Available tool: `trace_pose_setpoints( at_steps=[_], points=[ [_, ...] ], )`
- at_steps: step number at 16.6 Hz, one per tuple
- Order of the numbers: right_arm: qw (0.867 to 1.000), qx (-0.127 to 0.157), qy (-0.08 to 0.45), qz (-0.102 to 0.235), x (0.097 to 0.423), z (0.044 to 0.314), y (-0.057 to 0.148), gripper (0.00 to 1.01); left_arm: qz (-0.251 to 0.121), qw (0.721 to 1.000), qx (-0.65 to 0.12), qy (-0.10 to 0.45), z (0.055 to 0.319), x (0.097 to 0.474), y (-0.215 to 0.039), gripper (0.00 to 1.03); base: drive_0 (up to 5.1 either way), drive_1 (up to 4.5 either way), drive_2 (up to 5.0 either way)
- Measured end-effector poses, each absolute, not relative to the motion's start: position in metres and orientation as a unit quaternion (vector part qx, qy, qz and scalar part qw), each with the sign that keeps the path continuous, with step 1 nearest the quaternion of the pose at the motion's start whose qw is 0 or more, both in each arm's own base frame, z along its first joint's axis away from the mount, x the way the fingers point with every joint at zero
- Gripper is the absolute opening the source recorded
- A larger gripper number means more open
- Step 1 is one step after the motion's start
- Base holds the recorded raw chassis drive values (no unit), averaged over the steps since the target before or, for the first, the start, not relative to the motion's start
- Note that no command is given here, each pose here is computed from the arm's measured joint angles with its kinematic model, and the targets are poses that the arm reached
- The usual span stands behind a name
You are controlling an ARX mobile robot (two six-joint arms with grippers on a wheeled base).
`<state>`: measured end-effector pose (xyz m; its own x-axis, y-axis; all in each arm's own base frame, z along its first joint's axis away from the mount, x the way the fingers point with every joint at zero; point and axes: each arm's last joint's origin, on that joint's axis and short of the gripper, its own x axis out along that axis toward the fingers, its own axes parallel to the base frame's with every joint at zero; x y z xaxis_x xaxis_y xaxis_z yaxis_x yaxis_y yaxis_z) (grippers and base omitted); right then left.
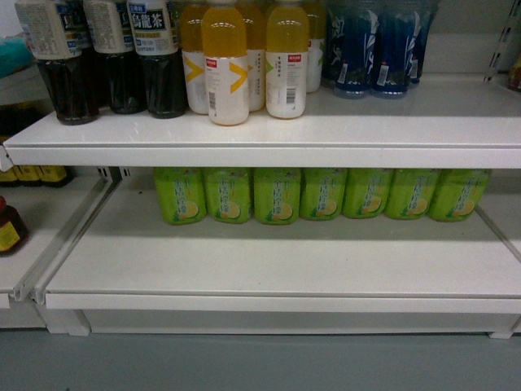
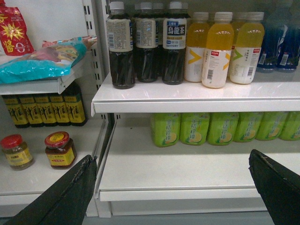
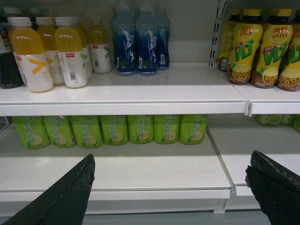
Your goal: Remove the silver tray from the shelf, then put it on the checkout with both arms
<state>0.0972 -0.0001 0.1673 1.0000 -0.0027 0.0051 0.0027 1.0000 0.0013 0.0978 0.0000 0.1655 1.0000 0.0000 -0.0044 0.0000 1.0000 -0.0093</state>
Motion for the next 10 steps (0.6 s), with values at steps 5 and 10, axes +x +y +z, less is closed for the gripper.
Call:
trace_pose_setpoints(
  at_steps=[5,10],
  points=[
    [1.0,0.001,-0.003,-0.001,0.0972,0.1673,-0.0001,0.98,0.0,1.0,-0.005,0.002,0.1655,0.0978,0.0,0.98,0.0,0.0,0.0],
    [1.0,0.001,-0.003,-0.001,0.0972,0.1673,-0.0001,0.98,0.0,1.0,-0.005,0.002,0.1655,0.0978,0.0,0.98,0.0,0.0,0.0]
  ],
)
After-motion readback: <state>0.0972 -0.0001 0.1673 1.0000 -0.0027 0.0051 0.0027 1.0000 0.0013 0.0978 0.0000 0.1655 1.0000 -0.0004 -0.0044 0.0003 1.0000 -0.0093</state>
